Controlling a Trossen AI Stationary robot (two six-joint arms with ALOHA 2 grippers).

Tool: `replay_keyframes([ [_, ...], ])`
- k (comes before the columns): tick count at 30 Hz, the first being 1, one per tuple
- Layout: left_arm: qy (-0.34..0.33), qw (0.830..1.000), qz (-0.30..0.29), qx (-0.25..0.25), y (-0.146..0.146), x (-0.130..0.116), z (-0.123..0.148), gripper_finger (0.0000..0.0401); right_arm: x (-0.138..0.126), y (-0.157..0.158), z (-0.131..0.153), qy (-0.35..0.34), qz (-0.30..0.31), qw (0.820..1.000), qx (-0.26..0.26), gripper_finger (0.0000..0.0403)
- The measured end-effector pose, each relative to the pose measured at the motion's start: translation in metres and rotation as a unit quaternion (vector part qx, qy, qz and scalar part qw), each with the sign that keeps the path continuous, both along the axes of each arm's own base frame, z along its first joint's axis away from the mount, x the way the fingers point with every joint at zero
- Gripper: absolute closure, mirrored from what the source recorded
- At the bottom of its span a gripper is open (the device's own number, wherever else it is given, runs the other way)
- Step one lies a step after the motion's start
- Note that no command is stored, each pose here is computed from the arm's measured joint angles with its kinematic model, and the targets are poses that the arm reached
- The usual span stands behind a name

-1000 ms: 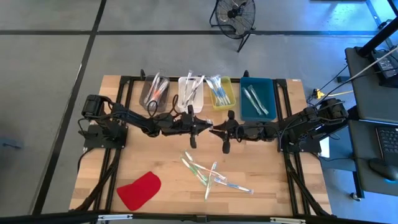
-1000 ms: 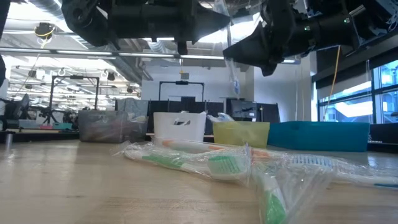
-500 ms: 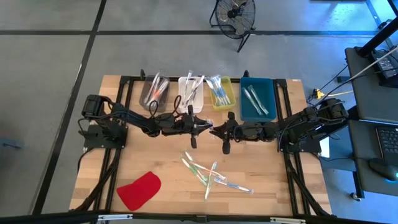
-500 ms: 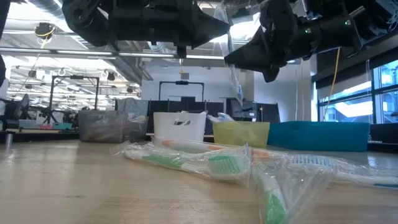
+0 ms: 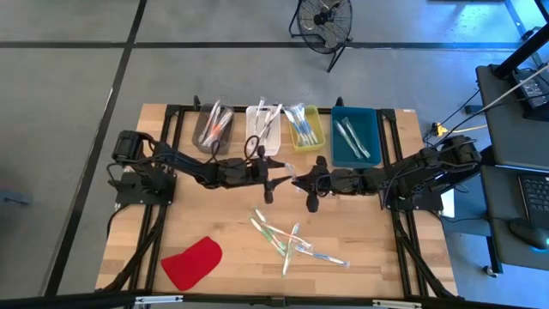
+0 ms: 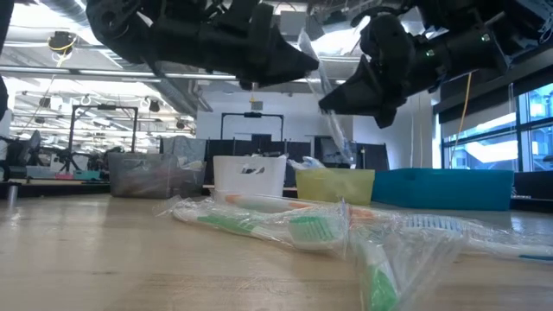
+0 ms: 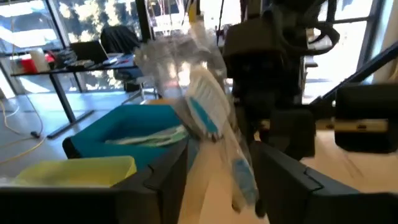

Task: Pick & Place Toothbrushes
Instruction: Put the blue toothbrush into the yellow bin

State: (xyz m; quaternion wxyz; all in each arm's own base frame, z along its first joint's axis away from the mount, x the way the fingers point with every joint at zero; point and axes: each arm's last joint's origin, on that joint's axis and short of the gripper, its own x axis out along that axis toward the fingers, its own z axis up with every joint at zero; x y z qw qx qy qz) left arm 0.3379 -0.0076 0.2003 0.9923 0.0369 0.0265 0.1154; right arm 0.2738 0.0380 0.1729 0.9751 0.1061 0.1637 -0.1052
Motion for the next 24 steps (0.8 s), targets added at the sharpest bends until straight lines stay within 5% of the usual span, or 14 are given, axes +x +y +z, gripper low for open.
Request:
replay_keyframes([
  [7, 0.034, 0.999, 0.01, -0.01, 0.001, -0.007, 0.005, 0.0196, -0.007, -0.003, 0.004, 0.017, -0.019, 1.0, 0.004, 0.0362],
  [16, 0.103, 0.993, 0.043, -0.044, 0.003, -0.025, 0.015, 0.0198, -0.013, -0.024, 0.01, 0.035, -0.07, 0.997, 0.007, 0.0362],
  [24, 0.181, 0.978, 0.057, -0.088, 0.004, -0.04, 0.009, 0.0201, -0.005, -0.06, 0.027, 0.127, -0.12, 0.985, -0.002, 0.0362],
])
